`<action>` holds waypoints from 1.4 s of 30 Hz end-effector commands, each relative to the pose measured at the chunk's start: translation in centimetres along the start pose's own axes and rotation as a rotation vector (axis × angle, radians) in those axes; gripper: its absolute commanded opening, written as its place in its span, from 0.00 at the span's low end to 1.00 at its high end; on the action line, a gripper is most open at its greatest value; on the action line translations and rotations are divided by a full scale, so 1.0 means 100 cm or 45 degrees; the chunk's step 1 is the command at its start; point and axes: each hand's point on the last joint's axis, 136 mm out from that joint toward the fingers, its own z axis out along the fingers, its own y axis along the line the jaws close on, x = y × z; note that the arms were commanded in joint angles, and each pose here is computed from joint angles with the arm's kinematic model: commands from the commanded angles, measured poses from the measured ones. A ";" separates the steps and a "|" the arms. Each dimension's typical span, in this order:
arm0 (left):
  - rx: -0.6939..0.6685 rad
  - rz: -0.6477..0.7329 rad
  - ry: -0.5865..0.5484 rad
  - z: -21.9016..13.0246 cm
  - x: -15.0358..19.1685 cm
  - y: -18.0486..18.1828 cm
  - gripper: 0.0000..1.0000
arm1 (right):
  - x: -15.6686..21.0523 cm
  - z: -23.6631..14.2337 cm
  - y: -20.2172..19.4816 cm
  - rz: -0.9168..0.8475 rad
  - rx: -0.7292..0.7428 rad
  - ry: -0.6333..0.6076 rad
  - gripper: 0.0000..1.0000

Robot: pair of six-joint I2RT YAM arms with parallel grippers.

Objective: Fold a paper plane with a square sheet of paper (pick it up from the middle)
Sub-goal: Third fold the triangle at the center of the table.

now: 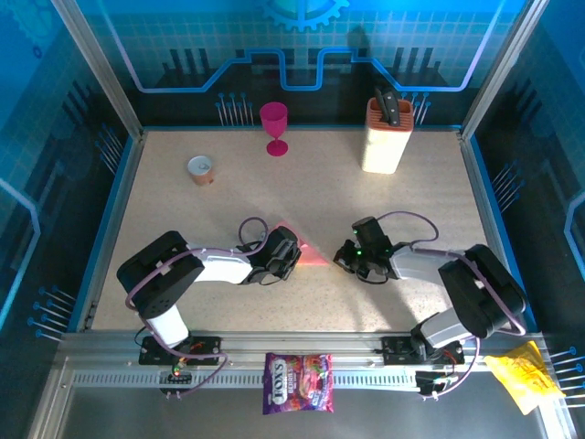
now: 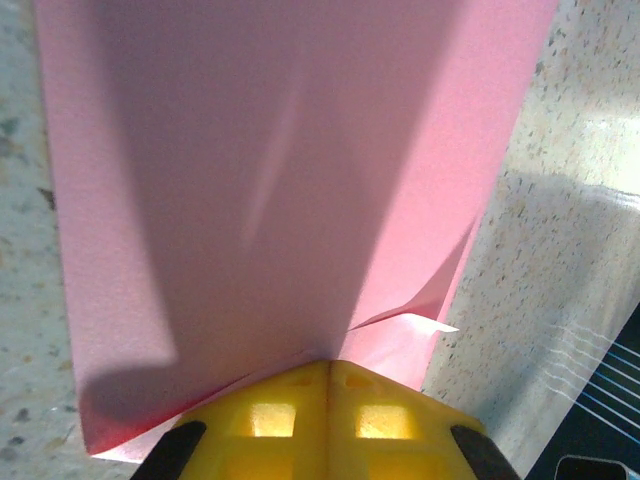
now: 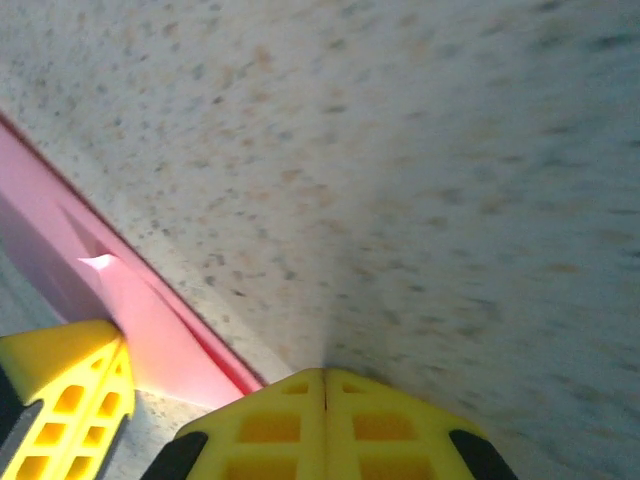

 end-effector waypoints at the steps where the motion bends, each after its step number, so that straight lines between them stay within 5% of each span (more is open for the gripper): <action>1: -0.568 0.032 -0.074 -0.007 -0.020 0.132 0.00 | 0.004 -0.016 -0.039 -0.011 0.192 -0.005 0.00; 8: -0.561 0.048 -0.063 -0.005 -0.018 0.128 0.00 | 0.005 -0.029 0.034 -0.258 -0.041 0.003 0.00; 16: -0.556 0.052 -0.053 -0.003 -0.017 0.126 0.00 | 0.019 0.003 0.072 -0.307 -0.116 0.074 0.00; 26: -0.525 0.086 -0.040 -0.003 -0.016 0.120 0.00 | 0.018 0.036 0.016 -0.171 0.076 0.083 0.00; 42: -0.091 0.440 0.098 -0.009 0.026 -0.008 0.00 | 0.028 0.035 -0.024 -0.080 0.205 0.109 0.00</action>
